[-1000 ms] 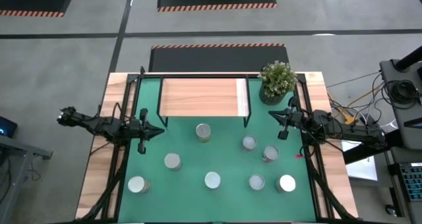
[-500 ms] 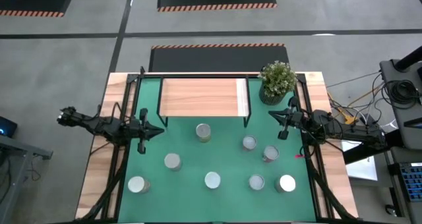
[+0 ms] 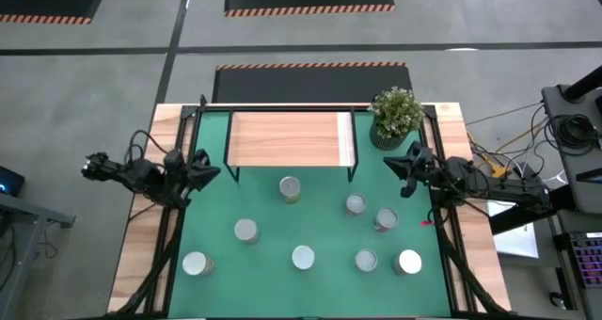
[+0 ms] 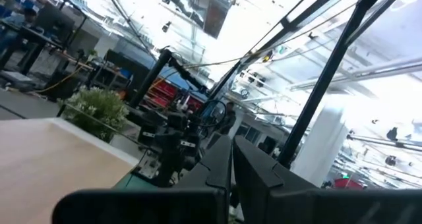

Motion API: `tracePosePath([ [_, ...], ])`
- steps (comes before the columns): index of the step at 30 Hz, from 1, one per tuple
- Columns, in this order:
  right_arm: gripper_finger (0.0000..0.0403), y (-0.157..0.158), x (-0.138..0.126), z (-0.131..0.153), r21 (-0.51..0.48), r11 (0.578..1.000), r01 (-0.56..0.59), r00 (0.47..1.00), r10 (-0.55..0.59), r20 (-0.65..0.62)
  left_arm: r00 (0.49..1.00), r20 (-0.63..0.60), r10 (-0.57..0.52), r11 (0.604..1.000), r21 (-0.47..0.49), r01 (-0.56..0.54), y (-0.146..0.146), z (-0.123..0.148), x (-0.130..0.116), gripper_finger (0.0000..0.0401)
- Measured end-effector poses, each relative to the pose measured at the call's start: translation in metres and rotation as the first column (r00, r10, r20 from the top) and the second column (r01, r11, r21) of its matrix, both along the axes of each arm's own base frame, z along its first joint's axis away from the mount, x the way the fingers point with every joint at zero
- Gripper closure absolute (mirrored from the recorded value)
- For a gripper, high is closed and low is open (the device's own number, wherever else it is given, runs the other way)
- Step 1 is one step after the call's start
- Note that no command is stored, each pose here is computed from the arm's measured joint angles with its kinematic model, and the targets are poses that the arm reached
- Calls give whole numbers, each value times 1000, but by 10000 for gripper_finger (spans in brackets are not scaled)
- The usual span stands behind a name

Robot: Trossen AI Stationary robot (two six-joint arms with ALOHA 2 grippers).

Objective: Pick and place cans onto a shelf
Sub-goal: Put the canned cherries on the shelf

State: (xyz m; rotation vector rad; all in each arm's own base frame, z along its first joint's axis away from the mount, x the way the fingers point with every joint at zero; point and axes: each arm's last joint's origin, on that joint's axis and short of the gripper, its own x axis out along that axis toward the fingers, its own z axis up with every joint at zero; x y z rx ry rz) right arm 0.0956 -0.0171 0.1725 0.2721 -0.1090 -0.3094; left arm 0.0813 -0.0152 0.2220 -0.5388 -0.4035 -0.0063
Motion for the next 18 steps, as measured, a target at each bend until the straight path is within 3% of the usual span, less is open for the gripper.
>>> tracePosePath([
  [10, 394, -1, 0, 2, -122, 992, 42, 999, -45, -22, 989, 8, 149, 987, -60, -149, 5, 3, -2, 401],
  [14, 394, -1, -1, 3, -113, 993, 42, 999, -44, -10, 994, 0, 112, 988, -104, -111, 4, 1, 1, 401],
  [18, 394, -1, -2, 14, -113, 992, 55, 992, -42, 116, 996, 10, 91, 989, -118, -89, 1, 3, 7, 401],
])
